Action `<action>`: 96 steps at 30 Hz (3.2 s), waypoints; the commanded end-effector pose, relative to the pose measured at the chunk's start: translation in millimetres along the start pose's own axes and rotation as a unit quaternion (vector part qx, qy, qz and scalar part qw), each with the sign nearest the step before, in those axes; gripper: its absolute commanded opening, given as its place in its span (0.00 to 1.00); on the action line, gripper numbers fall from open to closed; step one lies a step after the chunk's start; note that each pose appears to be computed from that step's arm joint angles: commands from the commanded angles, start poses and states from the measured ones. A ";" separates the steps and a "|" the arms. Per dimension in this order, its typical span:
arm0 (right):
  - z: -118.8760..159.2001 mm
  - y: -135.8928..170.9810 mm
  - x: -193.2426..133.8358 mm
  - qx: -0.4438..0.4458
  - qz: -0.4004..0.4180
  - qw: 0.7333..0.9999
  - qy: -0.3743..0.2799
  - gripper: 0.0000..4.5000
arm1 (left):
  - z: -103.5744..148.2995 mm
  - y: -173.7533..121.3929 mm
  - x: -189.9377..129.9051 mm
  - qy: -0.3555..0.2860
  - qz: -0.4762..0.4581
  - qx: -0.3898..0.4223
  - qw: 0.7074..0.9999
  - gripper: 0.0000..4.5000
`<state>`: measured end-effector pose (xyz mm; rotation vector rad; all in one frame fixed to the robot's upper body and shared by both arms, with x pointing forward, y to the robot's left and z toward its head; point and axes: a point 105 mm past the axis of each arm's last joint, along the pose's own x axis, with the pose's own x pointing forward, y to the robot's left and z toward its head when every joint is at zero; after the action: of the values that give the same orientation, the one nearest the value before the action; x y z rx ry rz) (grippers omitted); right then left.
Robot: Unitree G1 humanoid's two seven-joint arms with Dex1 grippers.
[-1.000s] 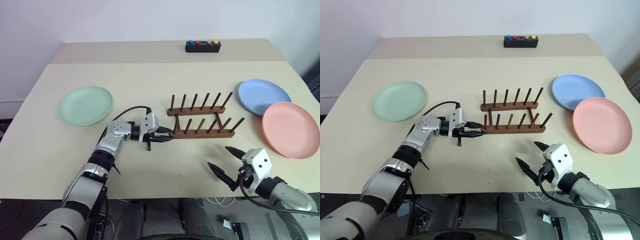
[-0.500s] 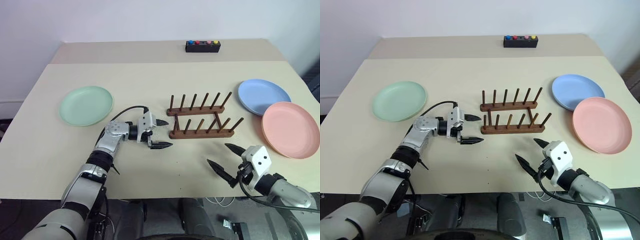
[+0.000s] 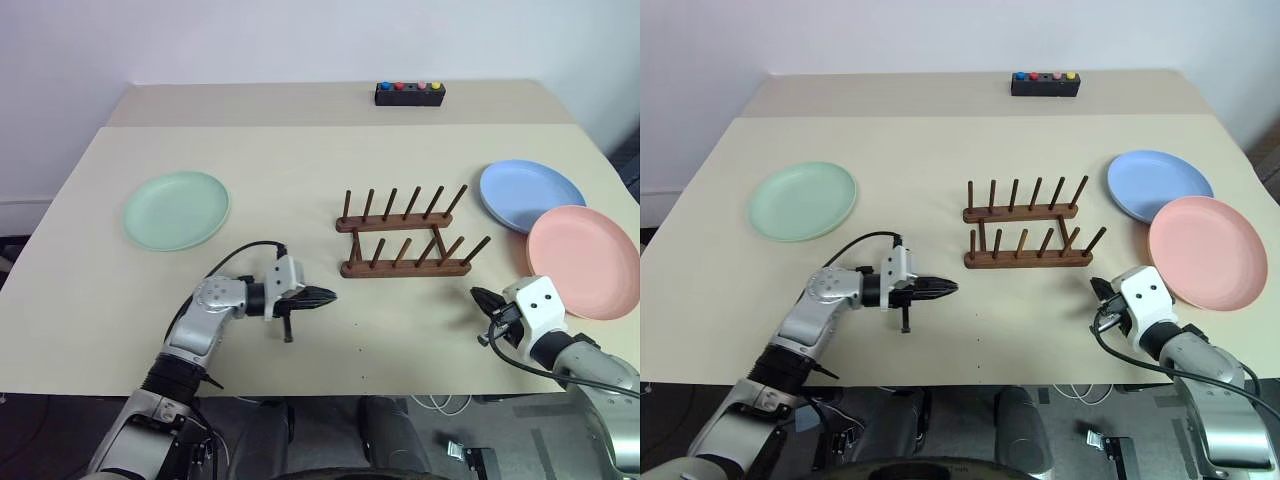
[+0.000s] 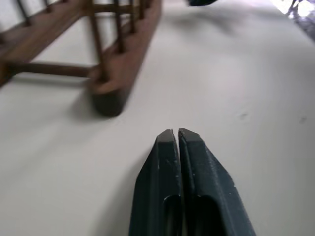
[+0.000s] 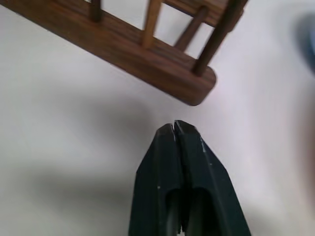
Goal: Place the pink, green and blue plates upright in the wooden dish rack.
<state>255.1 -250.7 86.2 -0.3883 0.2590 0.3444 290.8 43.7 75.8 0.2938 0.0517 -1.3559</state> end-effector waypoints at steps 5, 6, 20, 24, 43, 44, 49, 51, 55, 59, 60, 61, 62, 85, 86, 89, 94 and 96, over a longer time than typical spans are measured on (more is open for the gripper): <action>3.7 -7.7 23.7 -0.025 -0.007 1.000 0.005 0.00 | 11.3 13.9 20.3 -0.001 0.060 0.026 0.998 0.01; 3.6 -8.3 27.0 -0.027 -0.008 1.000 0.006 0.00 | 11.4 15.6 21.3 -0.001 0.063 0.028 0.998 0.01; 27.4 -24.9 80.0 -0.061 -0.041 0.997 -0.036 0.00 | 6.2 70.4 25.4 0.026 0.183 0.073 0.980 0.01; 31.6 -25.3 84.8 -0.062 -0.042 0.996 -0.045 0.00 | 9.3 76.0 24.6 0.017 0.191 0.078 0.978 0.01; 33.9 -18.7 26.7 -0.072 -0.046 0.995 -0.059 0.00 | 4.9 80.6 20.0 0.019 0.202 0.076 0.976 0.01; 35.1 -18.1 25.0 -0.072 -0.044 0.995 -0.060 0.00 | 4.8 80.8 20.0 0.019 0.202 0.075 0.976 0.01; 41.8 -18.1 9.5 -0.085 -0.038 0.994 -0.063 0.00 | 5.0 82.6 18.2 0.017 0.208 0.076 0.975 0.01; 46.0 -22.0 -0.8 -0.083 -0.038 0.994 -0.065 0.00 | 5.0 84.1 16.0 0.016 0.214 0.074 0.974 0.01; 45.7 -38.5 -22.1 -0.078 -0.049 0.995 -0.049 0.00 | 4.1 81.4 13.9 0.016 0.211 0.077 0.974 0.01; 43.7 -50.6 -40.6 -0.054 -0.046 0.997 -0.032 0.20 | 3.9 79.3 11.7 0.016 0.206 0.076 0.975 0.00; 42.7 -53.1 -44.5 -0.051 -0.047 0.997 -0.025 0.29 | 5.9 76.5 11.5 0.010 0.198 0.075 0.977 0.00; 41.0 -56.2 -47.3 -0.052 -0.054 0.997 -0.016 0.40 | 9.4 72.5 11.4 0.000 0.185 0.071 0.980 0.00; 38.2 -59.5 -48.8 -0.052 -0.064 0.997 -0.005 0.51 | 14.0 67.2 11.1 -0.014 0.169 0.066 0.983 0.00; -15.7 -68.8 -39.9 -0.023 -0.147 0.984 0.100 0.00 | 44.4 -15.4 15.5 -0.080 -0.058 0.014 0.995 0.00; -17.3 -67.5 -40.2 -0.025 -0.147 0.983 0.103 0.00 | 43.7 -15.1 16.0 -0.079 -0.058 0.014 0.995 0.00; -18.3 -64.3 -42.1 -0.038 -0.147 0.983 0.104 0.00 | 43.2 -14.7 17.4 -0.079 -0.058 0.013 0.995 0.00; -4.6 -60.0 -45.5 -0.071 -0.141 0.984 0.082 0.00 | 41.8 -15.2 17.9 -0.080 -0.062 0.012 0.995 0.00; -6.1 -60.6 -48.7 -0.079 -0.145 0.982 0.089 0.00 | 41.1 -15.9 18.8 -0.079 -0.066 0.013 0.995 0.00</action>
<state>232.6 -319.7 100.1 -0.5585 0.3978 0.0581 275.7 16.2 101.4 0.1971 -0.0376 -1.4921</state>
